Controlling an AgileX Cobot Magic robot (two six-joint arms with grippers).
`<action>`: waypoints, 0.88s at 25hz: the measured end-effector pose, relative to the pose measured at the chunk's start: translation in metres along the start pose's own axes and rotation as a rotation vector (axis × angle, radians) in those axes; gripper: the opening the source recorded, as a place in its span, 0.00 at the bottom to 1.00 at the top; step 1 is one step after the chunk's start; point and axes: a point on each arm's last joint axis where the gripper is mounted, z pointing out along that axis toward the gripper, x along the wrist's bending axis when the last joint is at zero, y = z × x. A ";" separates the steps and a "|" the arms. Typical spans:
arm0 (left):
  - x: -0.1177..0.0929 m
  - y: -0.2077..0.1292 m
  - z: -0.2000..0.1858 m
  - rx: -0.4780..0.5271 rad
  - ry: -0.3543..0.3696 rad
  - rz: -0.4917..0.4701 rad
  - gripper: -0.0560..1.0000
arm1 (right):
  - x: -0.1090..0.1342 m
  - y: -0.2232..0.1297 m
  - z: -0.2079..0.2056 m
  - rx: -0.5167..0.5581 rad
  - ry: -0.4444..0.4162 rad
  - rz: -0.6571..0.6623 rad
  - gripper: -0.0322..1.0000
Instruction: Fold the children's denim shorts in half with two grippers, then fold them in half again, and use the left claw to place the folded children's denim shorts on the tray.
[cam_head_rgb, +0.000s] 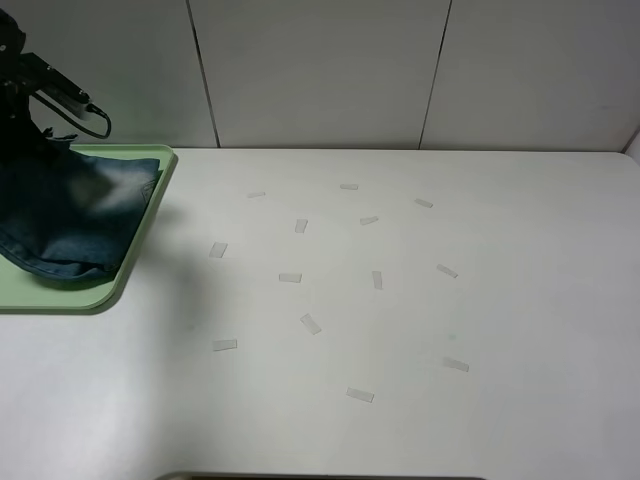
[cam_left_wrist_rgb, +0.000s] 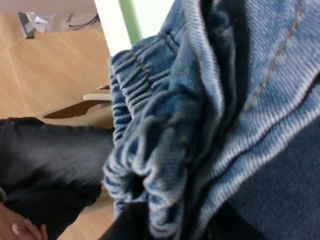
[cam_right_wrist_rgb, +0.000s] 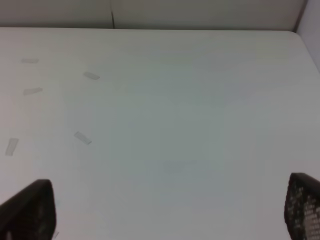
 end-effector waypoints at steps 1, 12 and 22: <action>0.000 0.000 0.000 0.003 0.000 0.000 0.21 | 0.000 0.000 0.000 0.000 0.000 0.000 0.70; 0.016 -0.001 -0.026 -0.075 0.019 -0.170 0.88 | 0.000 0.000 0.000 0.000 0.000 0.000 0.70; 0.052 -0.021 -0.127 -0.354 -0.080 -0.372 0.89 | 0.000 0.000 0.000 0.000 0.000 0.000 0.70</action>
